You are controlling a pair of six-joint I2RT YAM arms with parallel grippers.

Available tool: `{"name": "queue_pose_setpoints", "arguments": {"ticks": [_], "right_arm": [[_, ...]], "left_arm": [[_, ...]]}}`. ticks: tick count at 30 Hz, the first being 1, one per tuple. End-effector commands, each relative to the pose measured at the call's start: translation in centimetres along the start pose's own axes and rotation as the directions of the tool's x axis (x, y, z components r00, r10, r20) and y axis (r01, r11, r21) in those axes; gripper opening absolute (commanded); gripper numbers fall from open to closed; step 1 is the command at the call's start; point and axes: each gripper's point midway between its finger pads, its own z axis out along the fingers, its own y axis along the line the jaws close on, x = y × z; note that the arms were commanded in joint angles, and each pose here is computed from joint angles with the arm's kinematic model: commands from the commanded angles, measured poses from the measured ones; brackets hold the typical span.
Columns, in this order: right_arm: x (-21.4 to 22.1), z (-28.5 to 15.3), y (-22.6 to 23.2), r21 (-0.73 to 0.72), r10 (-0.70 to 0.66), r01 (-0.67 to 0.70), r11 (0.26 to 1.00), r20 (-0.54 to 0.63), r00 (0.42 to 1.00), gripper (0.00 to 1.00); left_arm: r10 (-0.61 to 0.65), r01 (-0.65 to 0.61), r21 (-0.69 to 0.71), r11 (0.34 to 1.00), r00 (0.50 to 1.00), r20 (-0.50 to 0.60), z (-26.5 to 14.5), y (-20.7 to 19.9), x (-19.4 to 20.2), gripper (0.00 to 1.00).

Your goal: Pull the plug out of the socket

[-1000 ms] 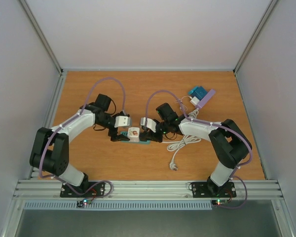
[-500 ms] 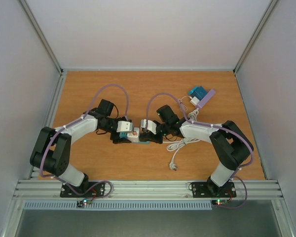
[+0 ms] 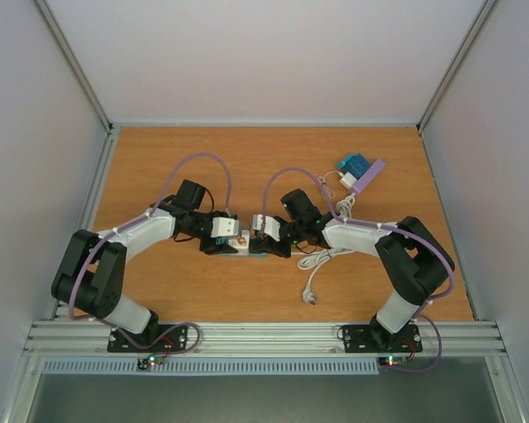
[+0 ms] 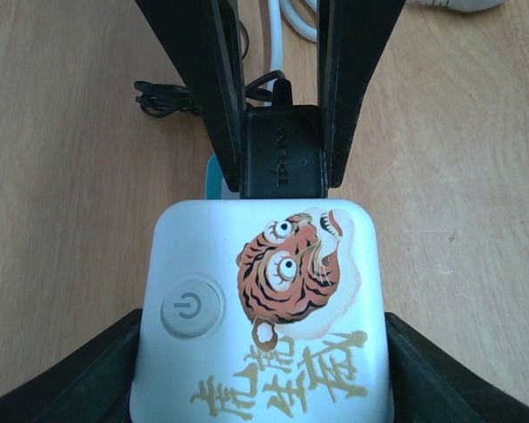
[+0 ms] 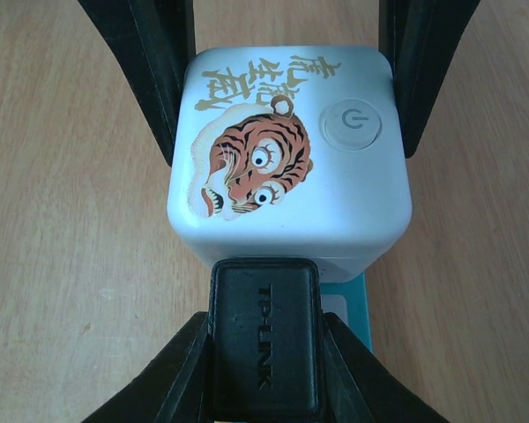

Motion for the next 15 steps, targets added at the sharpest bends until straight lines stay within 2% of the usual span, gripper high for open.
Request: {"name": "queue_pose_setpoints", "arguments": {"ticks": [1, 10, 15], "right_arm": [[3.4, 0.8, 1.7, -0.035, 0.047, -0.051, 0.998, -0.108, 0.993, 0.15], [3.8, 0.8, 1.9, -0.039, 0.045, -0.050, 0.998, -0.122, 0.991, 0.14], [3.9, 0.8, 1.8, -0.037, 0.046, -0.051, 0.998, -0.127, 0.991, 0.13]], "left_arm": [[0.054, -0.054, -0.006, 0.999, 0.995, 0.084, -0.6, -0.2, -2.5, 0.39], [0.027, -0.027, 0.000, 1.000, 0.984, 0.178, -2.1, 0.0, -5.6, 0.32], [0.050, -0.049, -0.008, 0.999, 0.983, 0.178, -2.4, 0.0, -5.9, 0.28]]}}
